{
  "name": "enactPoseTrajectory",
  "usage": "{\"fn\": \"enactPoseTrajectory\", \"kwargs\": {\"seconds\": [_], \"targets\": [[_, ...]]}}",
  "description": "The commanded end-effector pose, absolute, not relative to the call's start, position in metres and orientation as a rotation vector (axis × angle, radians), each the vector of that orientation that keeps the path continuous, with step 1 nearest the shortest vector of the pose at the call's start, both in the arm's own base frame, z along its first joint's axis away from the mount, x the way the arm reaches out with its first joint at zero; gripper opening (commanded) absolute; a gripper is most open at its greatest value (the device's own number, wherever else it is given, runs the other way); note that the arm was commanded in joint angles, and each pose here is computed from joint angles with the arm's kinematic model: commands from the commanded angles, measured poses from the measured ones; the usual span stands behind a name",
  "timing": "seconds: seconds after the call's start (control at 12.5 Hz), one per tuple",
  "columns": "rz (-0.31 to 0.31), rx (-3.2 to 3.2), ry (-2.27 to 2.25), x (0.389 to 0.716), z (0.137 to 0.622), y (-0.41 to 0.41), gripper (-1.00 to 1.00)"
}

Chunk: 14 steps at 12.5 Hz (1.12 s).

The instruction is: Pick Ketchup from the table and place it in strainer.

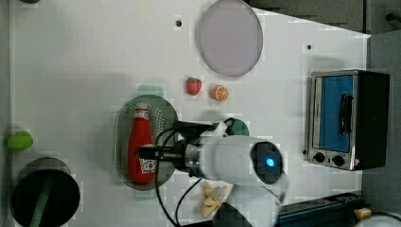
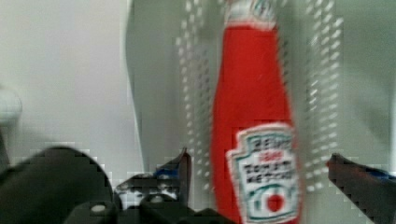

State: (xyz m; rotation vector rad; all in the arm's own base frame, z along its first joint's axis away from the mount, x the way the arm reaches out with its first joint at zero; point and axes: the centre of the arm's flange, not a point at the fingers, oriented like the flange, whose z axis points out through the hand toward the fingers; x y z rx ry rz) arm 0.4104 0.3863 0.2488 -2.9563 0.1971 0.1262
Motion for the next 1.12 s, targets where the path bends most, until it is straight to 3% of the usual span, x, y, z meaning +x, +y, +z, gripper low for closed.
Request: {"fn": "enactPoseTrajectory", "kwargs": {"seconds": [0.08, 0.4, 0.48, 0.64, 0.96, 1.12], "targets": [[-0.07, -2.938, 0.516, 0.453, 0.354, 0.345, 1.0], [0.132, -2.93, 0.777, 0.47, 0.444, 0.266, 1.0], [0.151, -2.941, 0.78, 0.476, 0.468, 0.24, 1.0], [0.142, -2.918, 0.889, 0.491, 0.511, 0.179, 1.0], [0.042, -2.787, 1.148, 0.505, 0.565, 0.058, 1.0], [0.061, -2.823, 1.196, 0.502, 0.564, 0.018, 1.0]]}}
